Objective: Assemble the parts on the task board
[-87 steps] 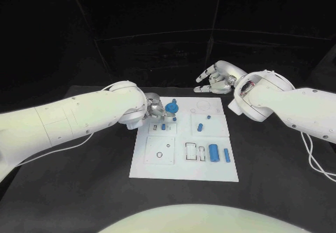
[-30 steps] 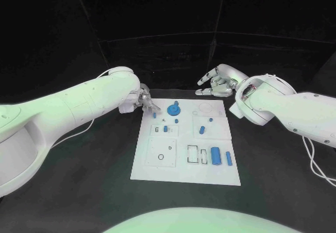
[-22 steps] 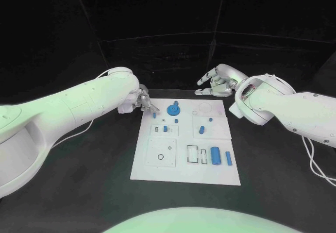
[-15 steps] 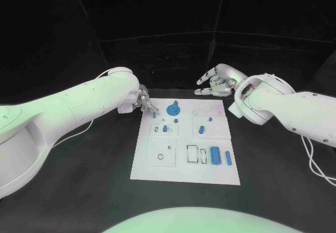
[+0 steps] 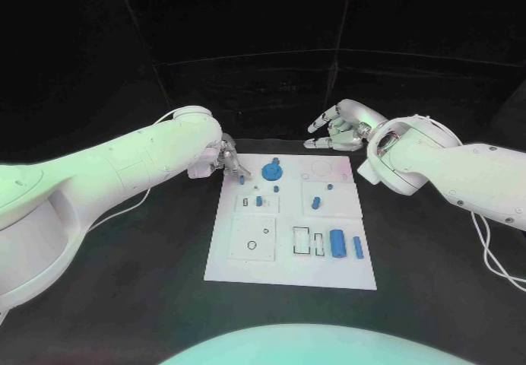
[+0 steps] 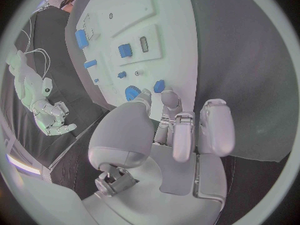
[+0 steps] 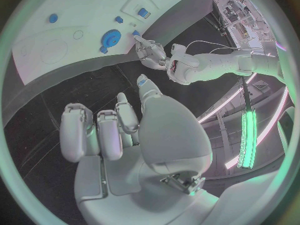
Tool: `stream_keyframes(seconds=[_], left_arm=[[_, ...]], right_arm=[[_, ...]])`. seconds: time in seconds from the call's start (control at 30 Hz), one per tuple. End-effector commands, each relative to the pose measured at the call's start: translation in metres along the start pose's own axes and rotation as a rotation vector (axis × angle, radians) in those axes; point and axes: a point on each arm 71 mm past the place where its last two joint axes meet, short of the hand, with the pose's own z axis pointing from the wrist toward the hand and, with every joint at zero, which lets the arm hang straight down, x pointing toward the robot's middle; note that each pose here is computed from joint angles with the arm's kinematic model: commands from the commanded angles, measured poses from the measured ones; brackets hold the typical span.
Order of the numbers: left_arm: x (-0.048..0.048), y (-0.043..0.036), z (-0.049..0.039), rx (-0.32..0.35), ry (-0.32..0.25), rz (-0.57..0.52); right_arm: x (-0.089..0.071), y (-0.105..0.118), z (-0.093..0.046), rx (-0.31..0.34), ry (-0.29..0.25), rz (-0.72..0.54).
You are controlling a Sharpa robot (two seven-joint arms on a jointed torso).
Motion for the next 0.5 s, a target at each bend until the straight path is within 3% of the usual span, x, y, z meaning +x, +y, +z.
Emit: stream_keyframes(seconds=[0.03, 0.5], left_arm=[[0.0002, -0.0013, 0.0001, 0.001, 0.009, 0.012], [0.0001, -0.0025, 0.0014, 0.001, 0.003, 0.007]], right_arm=[[-0.0007, 0.0018, 0.0004, -0.012, -0.002, -0.002], [0.0, 0.0027, 0.001, -0.013, 0.0, -0.001]])
